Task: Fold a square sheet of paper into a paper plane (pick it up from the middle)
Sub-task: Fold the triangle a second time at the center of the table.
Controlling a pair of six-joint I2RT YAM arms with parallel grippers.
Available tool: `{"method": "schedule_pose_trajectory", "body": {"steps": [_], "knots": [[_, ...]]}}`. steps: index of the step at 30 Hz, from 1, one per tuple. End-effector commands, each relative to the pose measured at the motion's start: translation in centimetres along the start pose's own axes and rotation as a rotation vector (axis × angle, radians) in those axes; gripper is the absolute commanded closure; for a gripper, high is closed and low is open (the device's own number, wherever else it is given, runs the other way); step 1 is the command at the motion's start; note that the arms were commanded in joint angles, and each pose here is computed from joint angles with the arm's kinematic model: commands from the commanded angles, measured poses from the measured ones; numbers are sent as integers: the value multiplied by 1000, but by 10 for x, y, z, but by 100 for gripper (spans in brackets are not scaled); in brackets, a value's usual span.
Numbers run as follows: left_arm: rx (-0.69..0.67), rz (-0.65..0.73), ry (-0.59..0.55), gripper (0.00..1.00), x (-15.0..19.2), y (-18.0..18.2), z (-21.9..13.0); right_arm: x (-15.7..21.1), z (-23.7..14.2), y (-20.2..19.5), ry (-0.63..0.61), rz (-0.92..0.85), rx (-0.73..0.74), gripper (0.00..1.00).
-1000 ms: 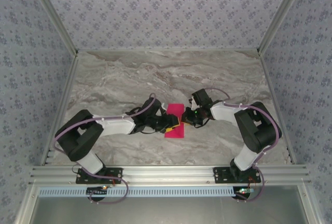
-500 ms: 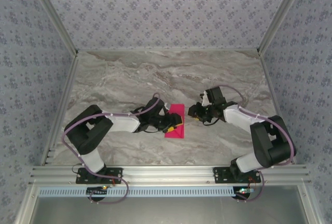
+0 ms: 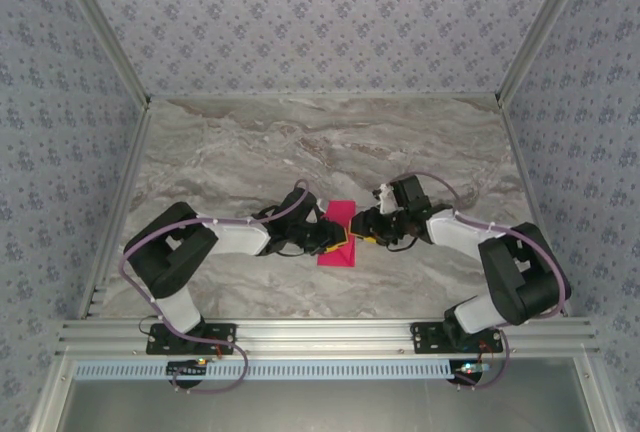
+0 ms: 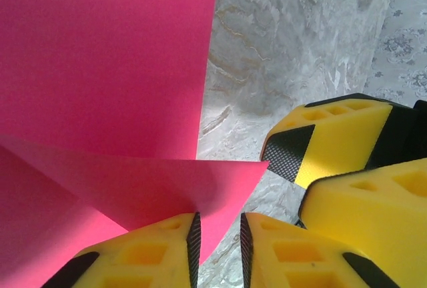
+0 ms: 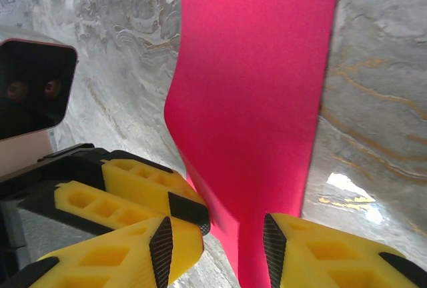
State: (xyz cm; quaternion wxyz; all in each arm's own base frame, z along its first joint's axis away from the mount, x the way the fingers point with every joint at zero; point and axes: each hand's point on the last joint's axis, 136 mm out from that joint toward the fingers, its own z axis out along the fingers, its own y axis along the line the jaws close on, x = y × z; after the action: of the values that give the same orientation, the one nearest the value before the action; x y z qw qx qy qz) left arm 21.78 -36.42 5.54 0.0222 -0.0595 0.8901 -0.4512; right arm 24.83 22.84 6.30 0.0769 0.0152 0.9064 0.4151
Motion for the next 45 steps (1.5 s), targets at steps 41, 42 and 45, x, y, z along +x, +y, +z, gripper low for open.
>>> {"method": "schedule_pose_trajectory", "body": {"steps": [41, 42, 45], "knots": [[25, 136, -33, 85, -7, -25, -12, -7, 20, -17, 62, -190, 109, 95], [20, 133, -31, 85, -7, -23, -10, -7, 21, -17, 62, -192, 110, 95], [9, 125, -28, 85, -9, -20, -6, -9, 22, -18, 63, -197, 114, 95]]}}
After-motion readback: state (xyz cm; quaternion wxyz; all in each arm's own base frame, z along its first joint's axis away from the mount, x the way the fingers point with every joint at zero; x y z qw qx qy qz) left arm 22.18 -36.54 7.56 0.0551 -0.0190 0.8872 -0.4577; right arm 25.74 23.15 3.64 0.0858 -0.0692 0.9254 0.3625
